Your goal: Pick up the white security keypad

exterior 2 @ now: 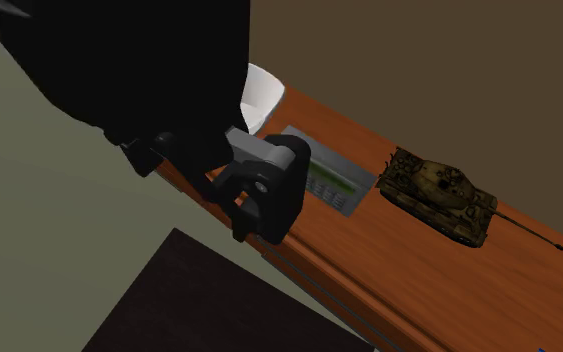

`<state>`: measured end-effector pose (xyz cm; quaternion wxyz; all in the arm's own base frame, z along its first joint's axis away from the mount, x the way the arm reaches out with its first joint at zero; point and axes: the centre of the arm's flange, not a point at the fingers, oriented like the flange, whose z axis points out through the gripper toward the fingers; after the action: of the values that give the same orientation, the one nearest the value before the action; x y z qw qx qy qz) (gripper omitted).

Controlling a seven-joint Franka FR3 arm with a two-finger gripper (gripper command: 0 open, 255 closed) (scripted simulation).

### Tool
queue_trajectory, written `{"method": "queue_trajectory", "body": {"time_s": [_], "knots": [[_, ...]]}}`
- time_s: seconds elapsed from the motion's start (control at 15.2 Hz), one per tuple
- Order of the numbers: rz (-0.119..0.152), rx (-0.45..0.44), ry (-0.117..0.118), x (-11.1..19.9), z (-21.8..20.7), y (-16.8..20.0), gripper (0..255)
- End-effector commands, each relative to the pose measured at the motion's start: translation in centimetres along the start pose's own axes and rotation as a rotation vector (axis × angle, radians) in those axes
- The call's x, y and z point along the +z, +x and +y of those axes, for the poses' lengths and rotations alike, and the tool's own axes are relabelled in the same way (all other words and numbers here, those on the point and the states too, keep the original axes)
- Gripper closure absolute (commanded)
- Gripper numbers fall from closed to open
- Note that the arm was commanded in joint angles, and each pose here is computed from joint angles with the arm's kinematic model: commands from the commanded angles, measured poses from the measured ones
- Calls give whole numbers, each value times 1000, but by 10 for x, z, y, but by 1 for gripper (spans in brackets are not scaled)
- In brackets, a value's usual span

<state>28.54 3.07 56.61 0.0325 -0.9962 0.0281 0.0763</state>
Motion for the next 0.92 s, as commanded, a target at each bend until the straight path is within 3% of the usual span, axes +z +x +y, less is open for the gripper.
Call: {"method": "queue_trajectory", "body": {"time_s": [0.0, 0.86], "knots": [[0, 0, 0, 0, 0, 0, 0], [-88, -676, -130, 94, 51, 128, 0]]}}
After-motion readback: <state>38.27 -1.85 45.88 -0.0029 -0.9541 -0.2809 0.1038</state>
